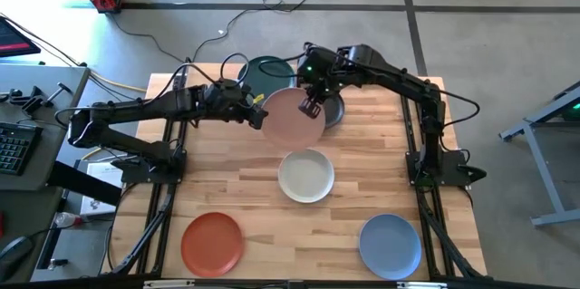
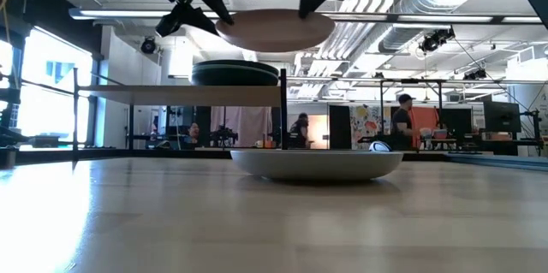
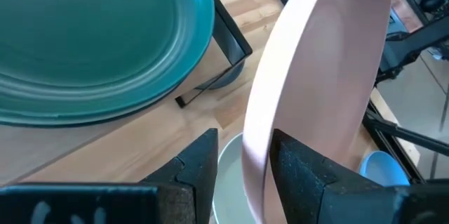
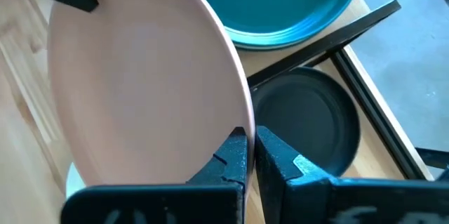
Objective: Place and stack plates onto a shelf
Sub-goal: Stack the pink plate on top of the dark green plate on the shelf
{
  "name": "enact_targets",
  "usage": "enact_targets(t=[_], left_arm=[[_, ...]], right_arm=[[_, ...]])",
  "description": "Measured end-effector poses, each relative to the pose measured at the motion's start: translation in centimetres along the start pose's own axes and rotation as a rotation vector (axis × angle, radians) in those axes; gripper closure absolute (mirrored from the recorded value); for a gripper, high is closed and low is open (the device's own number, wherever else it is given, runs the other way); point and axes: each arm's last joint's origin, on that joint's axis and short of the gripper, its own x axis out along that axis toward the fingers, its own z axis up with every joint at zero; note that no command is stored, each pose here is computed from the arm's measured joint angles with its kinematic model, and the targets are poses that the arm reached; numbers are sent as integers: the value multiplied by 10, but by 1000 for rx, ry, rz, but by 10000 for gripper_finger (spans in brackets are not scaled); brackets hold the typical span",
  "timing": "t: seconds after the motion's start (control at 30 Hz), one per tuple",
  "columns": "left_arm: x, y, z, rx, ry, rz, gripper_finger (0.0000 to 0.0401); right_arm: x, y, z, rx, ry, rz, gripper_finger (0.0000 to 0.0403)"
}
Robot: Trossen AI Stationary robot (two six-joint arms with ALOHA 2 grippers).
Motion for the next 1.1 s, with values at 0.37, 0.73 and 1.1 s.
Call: enact_targets(t=[0.37,0.73,1.1], left_arm=[[0,0,0,31,-2,1,341],[1,1,0,66,-9,22,391],[1,6,5,62,-41,48,393]], right_arm=[[1,-3,1,9,-1,5,403],[1,-3,1,-17,-2,10,395],[0,-5,6,-41,-55,-12,292]])
